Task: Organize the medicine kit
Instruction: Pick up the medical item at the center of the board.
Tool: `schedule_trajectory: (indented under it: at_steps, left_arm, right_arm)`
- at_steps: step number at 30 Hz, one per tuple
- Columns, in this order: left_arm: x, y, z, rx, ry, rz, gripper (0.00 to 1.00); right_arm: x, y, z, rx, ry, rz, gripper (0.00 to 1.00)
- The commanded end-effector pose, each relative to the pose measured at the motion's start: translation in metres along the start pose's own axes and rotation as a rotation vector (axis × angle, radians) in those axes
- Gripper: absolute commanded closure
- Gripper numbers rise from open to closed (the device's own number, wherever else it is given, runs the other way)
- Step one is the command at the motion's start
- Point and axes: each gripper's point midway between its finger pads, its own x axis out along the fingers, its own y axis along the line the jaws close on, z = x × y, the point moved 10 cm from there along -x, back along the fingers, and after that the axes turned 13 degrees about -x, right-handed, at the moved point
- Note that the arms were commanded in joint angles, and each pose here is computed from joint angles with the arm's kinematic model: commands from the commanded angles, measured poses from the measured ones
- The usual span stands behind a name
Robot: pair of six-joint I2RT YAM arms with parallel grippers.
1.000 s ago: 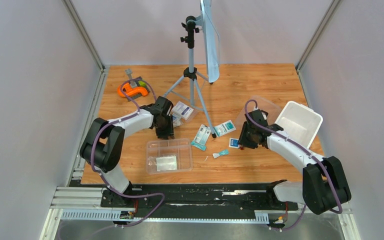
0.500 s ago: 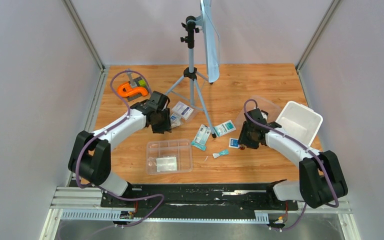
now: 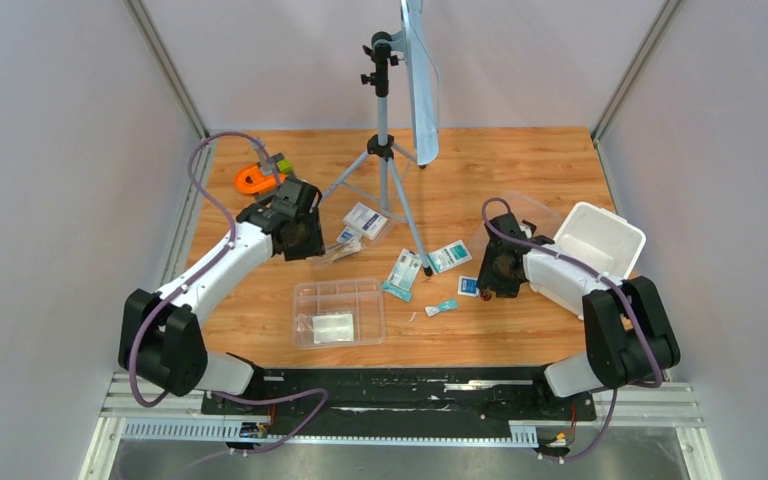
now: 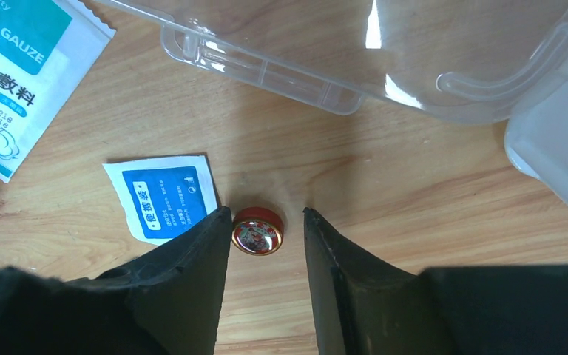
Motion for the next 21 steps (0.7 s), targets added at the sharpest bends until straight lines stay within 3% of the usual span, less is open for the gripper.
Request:
schedule_trajectory:
  at_steps: [1,11,21]
  left_arm:
    - [-0.010,0.011,0.004,-0.018,-0.043,0.015,0.50]
    - [-0.006,0.008,0.005,-0.016,-0.031,0.010,0.50]
    - [-0.002,0.006,0.005,-0.016,-0.021,0.006,0.51]
  right_arm:
    - [0.001,0.004,0.009,-0.024,-0.013,-0.005,0.57]
    - [-0.006,0.008,0.005,-0.030,-0.015,0.013,0.54]
    - [0.001,0.014,-0.002,-0.060,0.026,-0.037,0.60]
